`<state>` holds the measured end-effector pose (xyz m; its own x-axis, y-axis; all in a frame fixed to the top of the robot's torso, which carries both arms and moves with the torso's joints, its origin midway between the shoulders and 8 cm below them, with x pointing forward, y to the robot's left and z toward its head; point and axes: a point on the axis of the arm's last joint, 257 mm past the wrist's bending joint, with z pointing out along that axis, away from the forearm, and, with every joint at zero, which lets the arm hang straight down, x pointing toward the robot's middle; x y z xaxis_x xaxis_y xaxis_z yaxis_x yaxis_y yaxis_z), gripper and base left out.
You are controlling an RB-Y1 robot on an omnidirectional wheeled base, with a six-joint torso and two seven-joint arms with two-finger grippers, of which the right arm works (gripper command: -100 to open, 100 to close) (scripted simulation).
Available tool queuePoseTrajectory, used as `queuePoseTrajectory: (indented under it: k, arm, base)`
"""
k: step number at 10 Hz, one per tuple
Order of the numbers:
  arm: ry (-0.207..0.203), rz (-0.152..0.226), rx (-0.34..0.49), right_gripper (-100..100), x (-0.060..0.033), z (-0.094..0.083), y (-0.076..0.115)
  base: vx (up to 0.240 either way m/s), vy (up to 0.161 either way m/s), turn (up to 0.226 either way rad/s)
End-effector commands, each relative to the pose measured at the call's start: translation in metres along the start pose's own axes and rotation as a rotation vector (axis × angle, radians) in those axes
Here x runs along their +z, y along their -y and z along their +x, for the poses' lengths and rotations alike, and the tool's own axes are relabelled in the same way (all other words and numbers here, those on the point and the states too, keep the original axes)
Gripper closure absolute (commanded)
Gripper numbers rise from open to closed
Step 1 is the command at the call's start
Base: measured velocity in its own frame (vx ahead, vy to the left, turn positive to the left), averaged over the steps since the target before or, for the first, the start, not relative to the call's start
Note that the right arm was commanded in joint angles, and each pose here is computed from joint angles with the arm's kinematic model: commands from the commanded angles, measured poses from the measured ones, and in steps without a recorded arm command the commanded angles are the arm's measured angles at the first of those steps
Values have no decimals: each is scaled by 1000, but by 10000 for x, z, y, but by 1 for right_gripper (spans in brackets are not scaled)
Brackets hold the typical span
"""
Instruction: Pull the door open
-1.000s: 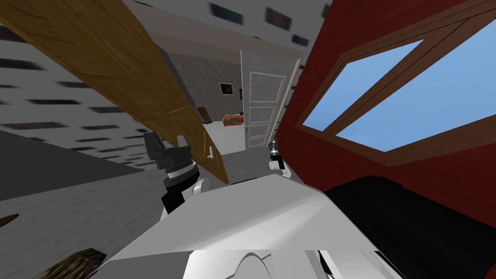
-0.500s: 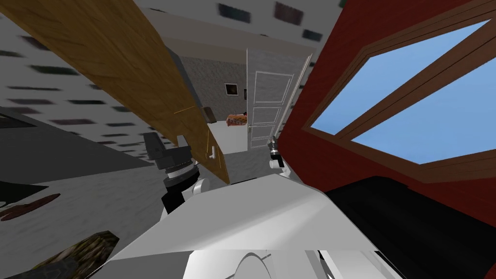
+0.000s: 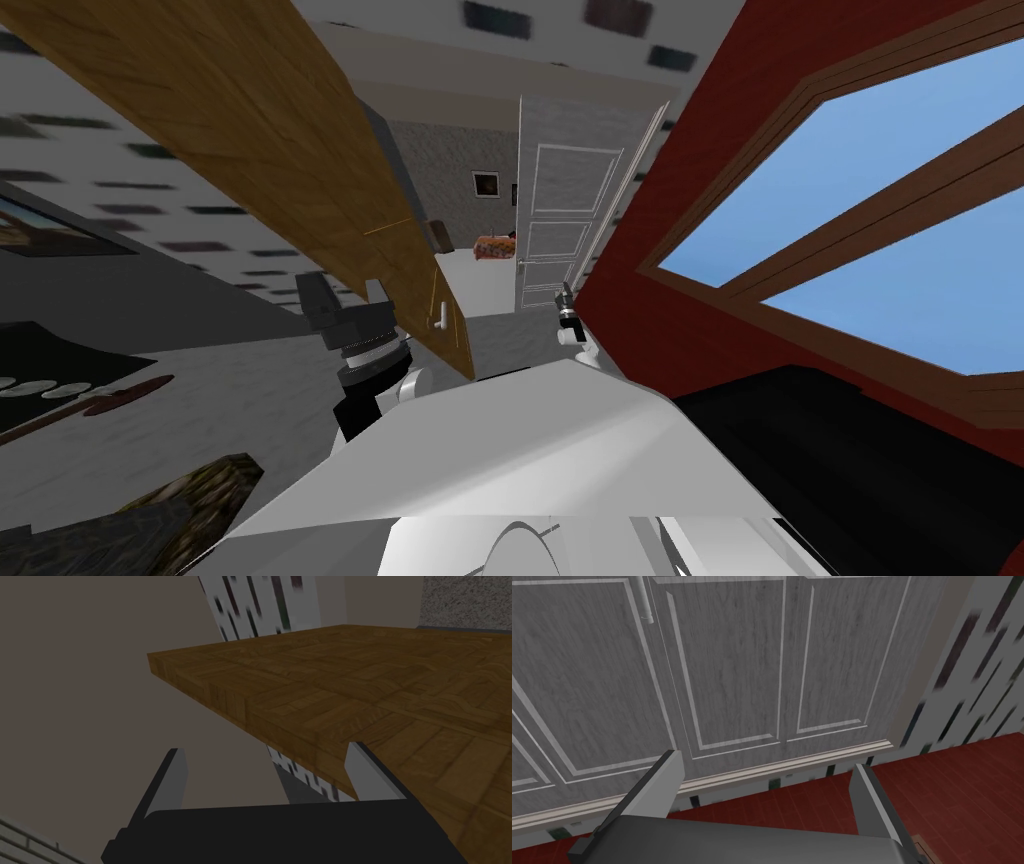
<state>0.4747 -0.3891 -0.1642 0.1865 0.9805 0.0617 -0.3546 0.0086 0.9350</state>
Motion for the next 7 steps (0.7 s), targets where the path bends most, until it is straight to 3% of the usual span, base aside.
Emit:
queuePoseTrajectory:
  k: [1,4,5,7]
  arm:
    - [7,18,-6,-100,-5,-71,102]
    - [25,42,-26,-100,71,-233,242]
    - [28,52,-27,-100,53,-247,287]
    - [47,67,-46,-100,140,-408,379]
  base:
    - [42,-23,74]
    - [42,-22,114]
    - [40,-17,65]
    - [61,-26,168]
